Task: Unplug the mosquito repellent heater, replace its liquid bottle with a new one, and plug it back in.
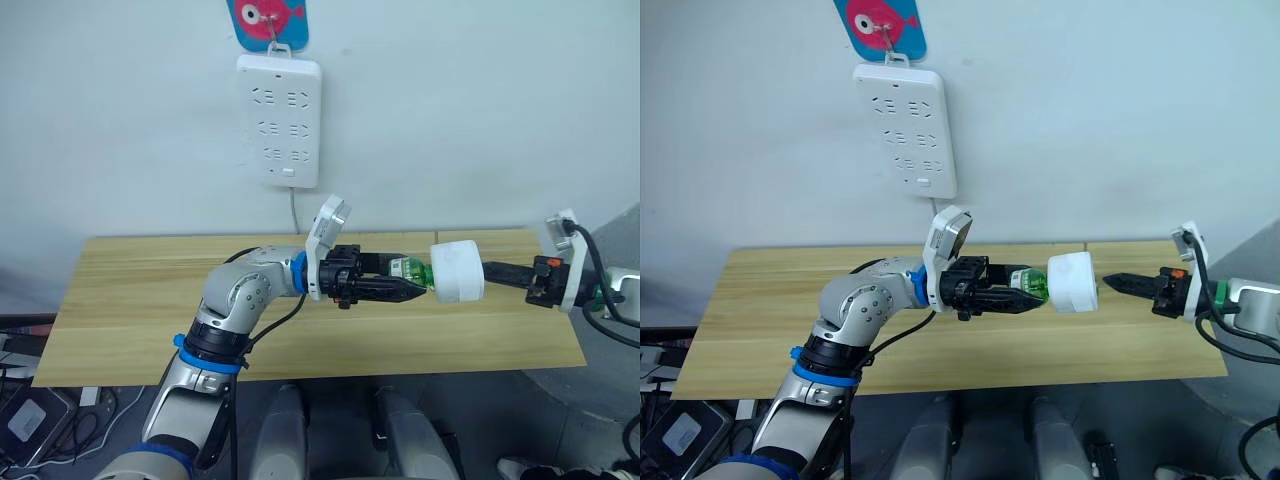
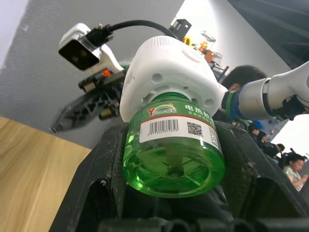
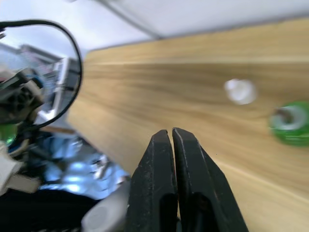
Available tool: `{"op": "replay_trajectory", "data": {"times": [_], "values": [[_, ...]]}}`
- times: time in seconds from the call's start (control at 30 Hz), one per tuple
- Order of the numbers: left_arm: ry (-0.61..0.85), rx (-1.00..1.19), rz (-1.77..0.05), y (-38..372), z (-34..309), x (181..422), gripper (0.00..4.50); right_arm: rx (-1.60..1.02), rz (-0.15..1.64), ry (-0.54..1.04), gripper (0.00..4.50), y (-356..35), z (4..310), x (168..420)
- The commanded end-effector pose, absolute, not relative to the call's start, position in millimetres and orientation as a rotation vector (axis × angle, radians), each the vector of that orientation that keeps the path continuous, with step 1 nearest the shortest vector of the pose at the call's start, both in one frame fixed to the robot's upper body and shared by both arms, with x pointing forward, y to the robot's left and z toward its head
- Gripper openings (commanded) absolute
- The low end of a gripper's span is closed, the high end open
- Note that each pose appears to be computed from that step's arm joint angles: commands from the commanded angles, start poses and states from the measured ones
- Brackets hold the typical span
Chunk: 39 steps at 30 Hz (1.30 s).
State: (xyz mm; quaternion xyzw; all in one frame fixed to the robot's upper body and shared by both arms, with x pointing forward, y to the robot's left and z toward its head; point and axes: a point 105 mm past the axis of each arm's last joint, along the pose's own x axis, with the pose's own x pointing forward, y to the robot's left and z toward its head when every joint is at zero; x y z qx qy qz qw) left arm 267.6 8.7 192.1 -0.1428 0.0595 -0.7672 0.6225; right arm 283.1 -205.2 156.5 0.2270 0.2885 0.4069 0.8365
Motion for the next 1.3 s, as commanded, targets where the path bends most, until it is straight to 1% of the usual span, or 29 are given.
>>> {"op": "replay_trajectory", "data": {"times": [0.03,0.13,0.3,0.47,0.63,0.77,0.8,0.87,0.93,1.03,1.1,1.17,1.23,1.3], "values": [[0.082,-0.320,-1.790,8.7,203.9,260.5,2.28,0.504,1.000,0.587,0.05,-184.5,179.9,265.0],[0.089,-0.327,-1.759,10.8,200.4,265.5,2.28,0.525,1.137,0.612,0.05,-162.8,192.5,236.9],[0.091,-0.330,-1.728,10.0,196.2,274.0,2.28,0.552,1.223,0.631,0.05,-142.0,204.1,203.7],[0.091,-0.318,-1.728,8.3,193.2,276.2,2.28,0.506,1.263,0.597,0.05,-133.7,212.4,193.8],[0.092,-0.304,-1.742,7.3,191.3,275.0,2.28,0.440,1.312,0.550,0.05,-130.0,229.3,195.5],[0.093,-0.297,-1.751,6.1,190.4,274.3,2.28,0.398,1.324,0.488,0.05,-124.7,248.5,211.6],[0.093,-0.297,-1.754,5.8,190.4,274.1,2.28,0.389,1.292,0.471,0.05,-122.2,251.6,220.8],[0.094,-0.300,-1.762,4.8,190.7,272.7,2.28,0.374,1.166,0.438,0.05,-119.8,253.9,247.3],[0.094,-0.302,-1.772,3.8,191.0,271.3,2.28,0.297,0.970,0.405,0.05,-128.6,245.7,283.6],[0.095,-0.302,-1.781,3.6,192.0,269.8,2.28,0.267,0.821,0.374,0.05,-148.5,246.2,314.4],[0.096,-0.302,-1.783,5.1,191.8,269.3,2.28,0.230,0.780,0.376,0.05,-161.7,245.1,322.7],[0.098,-0.306,-1.785,6.3,191.3,268.4,2.28,0.213,0.762,0.408,0.05,-175.0,236.4,324.6],[0.100,-0.311,-1.788,6.6,191.1,267.2,2.28,0.202,0.748,0.453,0.05,-184.9,221.0,322.6],[0.100,-0.314,-1.789,6.1,191.3,266.7,2.28,0.203,0.756,0.508,0.05,-190.1,203.9,315.0]]}}
